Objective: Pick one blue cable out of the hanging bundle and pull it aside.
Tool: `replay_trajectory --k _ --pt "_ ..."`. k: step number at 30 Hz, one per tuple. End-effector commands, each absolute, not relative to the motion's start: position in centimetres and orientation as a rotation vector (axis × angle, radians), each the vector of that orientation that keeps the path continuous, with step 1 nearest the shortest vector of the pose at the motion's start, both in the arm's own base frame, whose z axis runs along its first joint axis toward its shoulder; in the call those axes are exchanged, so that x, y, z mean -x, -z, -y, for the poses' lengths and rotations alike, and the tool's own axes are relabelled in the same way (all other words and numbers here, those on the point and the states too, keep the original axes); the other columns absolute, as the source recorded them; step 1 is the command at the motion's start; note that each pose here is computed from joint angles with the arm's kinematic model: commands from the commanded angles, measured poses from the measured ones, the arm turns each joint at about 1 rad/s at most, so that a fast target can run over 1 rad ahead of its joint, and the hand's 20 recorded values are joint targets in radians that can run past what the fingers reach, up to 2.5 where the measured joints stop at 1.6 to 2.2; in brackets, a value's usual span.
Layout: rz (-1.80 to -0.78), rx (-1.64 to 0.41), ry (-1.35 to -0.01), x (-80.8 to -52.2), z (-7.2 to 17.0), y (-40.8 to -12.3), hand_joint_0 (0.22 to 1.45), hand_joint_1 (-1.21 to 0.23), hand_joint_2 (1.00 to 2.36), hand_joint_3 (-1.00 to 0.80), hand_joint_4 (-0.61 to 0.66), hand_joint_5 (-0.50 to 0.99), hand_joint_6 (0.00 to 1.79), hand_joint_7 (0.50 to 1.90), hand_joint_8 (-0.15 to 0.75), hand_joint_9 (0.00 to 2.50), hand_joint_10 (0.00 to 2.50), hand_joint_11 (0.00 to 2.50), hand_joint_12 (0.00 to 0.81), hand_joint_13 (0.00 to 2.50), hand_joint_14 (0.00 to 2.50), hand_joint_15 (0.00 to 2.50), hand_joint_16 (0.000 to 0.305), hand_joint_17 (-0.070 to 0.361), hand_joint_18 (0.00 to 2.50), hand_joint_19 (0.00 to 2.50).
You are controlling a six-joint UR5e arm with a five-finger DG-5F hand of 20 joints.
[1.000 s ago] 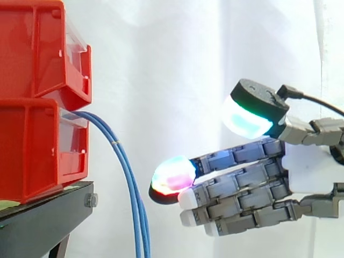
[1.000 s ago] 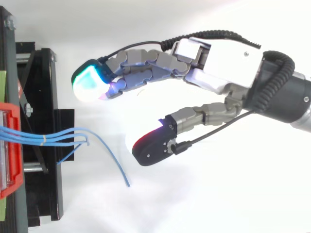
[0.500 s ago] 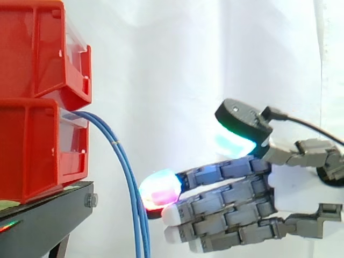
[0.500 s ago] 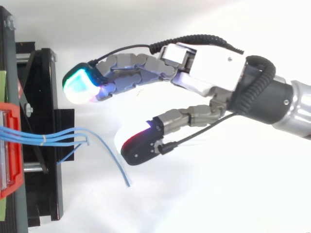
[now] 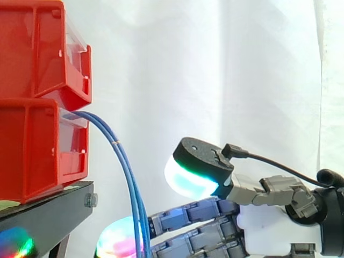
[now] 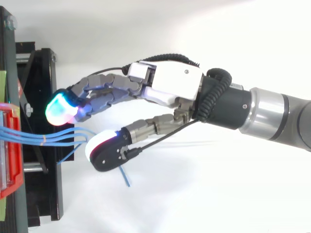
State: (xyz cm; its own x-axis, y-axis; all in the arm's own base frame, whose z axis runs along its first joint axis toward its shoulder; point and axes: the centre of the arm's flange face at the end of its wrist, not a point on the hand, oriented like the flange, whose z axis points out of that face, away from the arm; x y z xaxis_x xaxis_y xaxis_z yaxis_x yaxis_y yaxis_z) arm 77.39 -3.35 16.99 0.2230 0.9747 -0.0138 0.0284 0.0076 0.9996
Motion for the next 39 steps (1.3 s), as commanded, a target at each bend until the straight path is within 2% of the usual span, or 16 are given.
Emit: replay_trajectory --k 1,4,8,16,39 --pt "-1.063 -1.274 -1.041 -77.9 2.4 -17.3 0.49 -0.69 1.0 -0.5 0.24 -0.17 0.5 0.75 0.243 0.63 0.01 0.17 0.278 0.47 0.01 0.19 0.047 0.106 0.26 0.16" --pt "-1.078 -1.238 -1.064 -78.1 1.7 -17.6 0.5 -0.69 1.0 -0.5 0.26 -0.16 0.5 0.78 0.247 0.66 0.01 0.19 0.278 0.5 0.01 0.21 0.047 0.106 0.28 0.18" --pt "-1.136 -1.173 -1.164 -78.5 -0.1 -17.8 0.5 -0.69 1.0 -0.5 0.27 -0.16 0.5 0.8 0.252 0.68 0.01 0.2 0.276 0.53 0.01 0.22 0.047 0.106 0.3 0.19" --pt "-1.152 -1.168 -1.251 -78.8 -0.9 -18.4 0.5 -0.67 1.0 -0.5 0.27 -0.15 0.5 0.81 0.252 0.71 0.01 0.21 0.275 0.55 0.01 0.24 0.047 0.106 0.33 0.22" --pt "-1.119 -1.259 -1.285 -78.5 0.7 -18.0 0.51 -0.64 1.0 -0.5 0.28 -0.15 0.5 0.81 0.253 0.72 0.01 0.21 0.276 0.58 0.01 0.26 0.047 0.106 0.36 0.24"
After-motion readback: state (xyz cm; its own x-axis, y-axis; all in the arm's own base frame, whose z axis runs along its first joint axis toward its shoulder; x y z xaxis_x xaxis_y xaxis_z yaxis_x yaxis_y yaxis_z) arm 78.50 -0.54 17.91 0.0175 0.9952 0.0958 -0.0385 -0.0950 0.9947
